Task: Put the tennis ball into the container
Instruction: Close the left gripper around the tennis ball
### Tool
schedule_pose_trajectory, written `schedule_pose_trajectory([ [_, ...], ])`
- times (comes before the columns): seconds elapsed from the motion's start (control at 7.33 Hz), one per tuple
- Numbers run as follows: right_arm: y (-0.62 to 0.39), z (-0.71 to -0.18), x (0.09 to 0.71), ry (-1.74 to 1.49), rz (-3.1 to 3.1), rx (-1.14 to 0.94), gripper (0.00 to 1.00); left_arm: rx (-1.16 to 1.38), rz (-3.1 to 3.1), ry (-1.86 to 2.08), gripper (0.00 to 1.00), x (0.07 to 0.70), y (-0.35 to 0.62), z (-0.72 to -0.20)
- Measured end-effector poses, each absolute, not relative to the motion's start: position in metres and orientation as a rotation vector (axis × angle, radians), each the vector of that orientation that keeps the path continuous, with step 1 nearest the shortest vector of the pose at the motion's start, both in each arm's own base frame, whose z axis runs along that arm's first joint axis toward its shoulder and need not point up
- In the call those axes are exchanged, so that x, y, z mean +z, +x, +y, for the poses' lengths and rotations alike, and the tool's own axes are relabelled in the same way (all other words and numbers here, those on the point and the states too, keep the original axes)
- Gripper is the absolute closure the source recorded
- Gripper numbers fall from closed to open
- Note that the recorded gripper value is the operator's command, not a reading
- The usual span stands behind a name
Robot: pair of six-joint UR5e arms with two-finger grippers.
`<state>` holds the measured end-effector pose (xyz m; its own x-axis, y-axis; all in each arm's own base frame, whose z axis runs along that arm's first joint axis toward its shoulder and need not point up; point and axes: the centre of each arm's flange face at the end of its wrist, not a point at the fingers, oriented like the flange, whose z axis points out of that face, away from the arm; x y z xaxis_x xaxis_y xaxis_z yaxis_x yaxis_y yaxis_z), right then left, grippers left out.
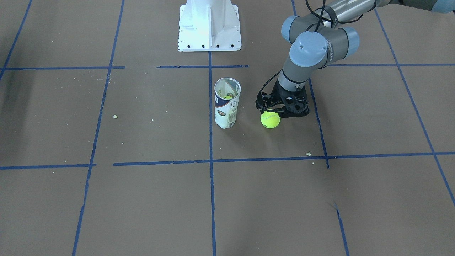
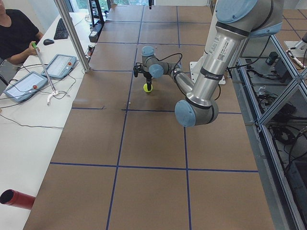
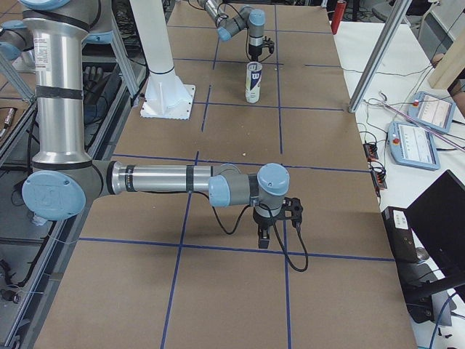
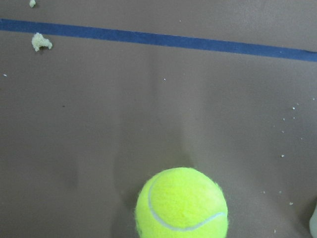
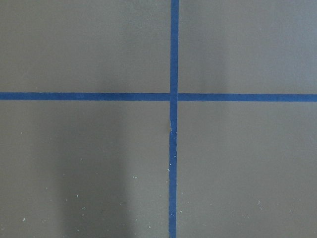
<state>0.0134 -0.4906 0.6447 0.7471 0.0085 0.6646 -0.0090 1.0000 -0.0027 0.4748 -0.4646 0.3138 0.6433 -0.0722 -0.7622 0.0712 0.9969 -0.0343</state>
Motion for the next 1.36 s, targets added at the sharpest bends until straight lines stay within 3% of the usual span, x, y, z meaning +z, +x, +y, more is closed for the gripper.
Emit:
schedule_pose_trajectory([
  [1.36,0.013,-0.491,0.645,0.001,-0.727,0.010,0.00,-0.087,0.884,0.033,0.00,0.328,0.490,-0.476],
])
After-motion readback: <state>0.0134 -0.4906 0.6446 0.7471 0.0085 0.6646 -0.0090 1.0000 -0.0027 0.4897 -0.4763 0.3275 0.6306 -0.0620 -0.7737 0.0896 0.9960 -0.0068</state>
